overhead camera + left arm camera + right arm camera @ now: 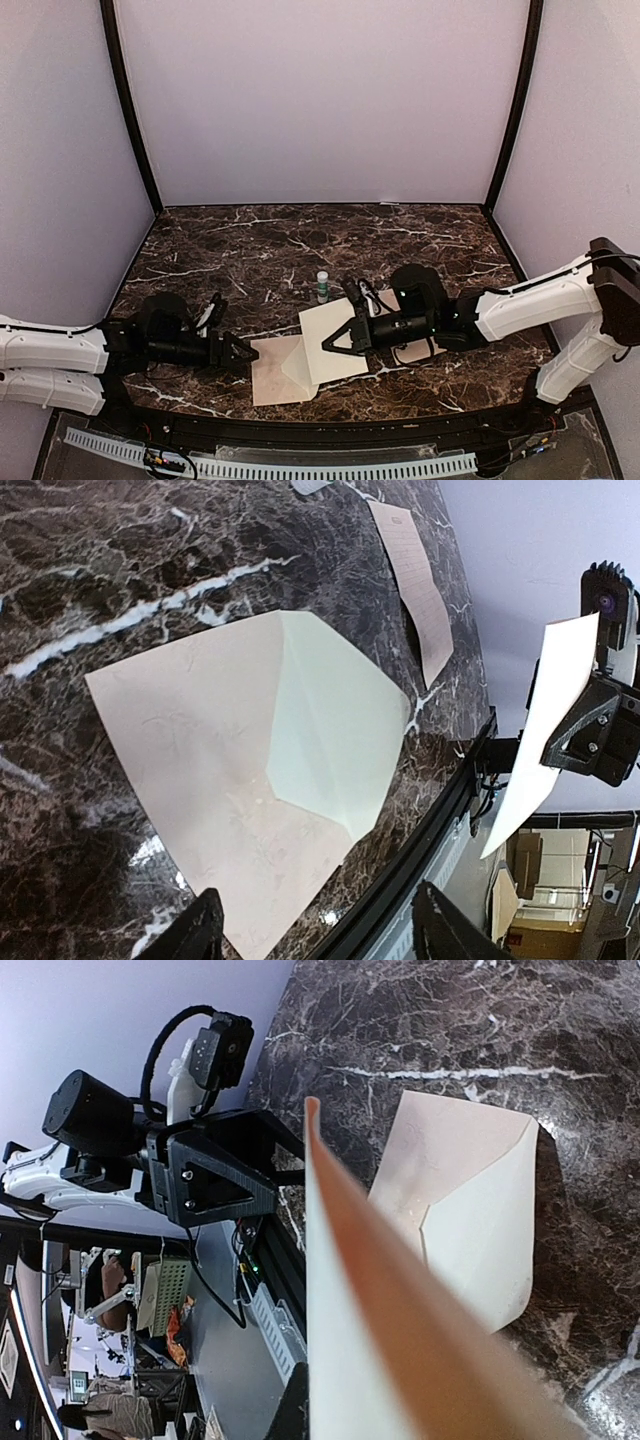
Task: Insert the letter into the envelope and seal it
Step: Place the letter in the envelope.
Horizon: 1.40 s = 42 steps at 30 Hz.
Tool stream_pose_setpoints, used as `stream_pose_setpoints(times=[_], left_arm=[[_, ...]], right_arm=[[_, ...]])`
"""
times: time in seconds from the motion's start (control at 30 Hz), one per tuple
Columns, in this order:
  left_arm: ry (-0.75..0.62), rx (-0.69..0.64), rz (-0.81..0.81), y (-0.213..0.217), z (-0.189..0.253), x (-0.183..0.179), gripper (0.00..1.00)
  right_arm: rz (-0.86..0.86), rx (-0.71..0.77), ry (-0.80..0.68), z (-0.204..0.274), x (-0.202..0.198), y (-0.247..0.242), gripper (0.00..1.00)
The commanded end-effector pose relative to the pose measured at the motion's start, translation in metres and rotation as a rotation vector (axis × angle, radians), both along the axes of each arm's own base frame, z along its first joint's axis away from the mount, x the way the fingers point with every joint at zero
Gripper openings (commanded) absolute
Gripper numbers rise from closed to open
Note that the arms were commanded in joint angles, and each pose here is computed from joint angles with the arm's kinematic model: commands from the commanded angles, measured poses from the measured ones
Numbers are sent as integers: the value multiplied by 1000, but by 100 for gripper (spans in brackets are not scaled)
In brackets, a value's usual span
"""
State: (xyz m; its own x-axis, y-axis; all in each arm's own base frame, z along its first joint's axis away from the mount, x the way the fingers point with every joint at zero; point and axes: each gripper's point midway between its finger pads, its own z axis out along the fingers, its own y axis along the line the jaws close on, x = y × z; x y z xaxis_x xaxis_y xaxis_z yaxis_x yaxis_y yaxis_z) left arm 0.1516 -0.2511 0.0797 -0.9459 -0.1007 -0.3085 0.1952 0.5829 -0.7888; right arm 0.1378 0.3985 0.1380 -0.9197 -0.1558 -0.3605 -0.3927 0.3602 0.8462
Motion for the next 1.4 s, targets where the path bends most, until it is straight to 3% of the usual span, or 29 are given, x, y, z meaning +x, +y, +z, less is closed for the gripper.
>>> stream_pose_setpoints(times=[0.0, 0.8, 1.37], left_arm=[[41, 12, 28, 9, -11, -1, 63], [81, 49, -23, 2, -39, 0, 60], [82, 187, -39, 7, -63, 6, 54]], right_arm=[[-49, -59, 55, -19, 8, 3, 0], [-144, -334, 214, -95, 24, 3, 0], [-137, -384, 222, -109, 30, 7, 0]])
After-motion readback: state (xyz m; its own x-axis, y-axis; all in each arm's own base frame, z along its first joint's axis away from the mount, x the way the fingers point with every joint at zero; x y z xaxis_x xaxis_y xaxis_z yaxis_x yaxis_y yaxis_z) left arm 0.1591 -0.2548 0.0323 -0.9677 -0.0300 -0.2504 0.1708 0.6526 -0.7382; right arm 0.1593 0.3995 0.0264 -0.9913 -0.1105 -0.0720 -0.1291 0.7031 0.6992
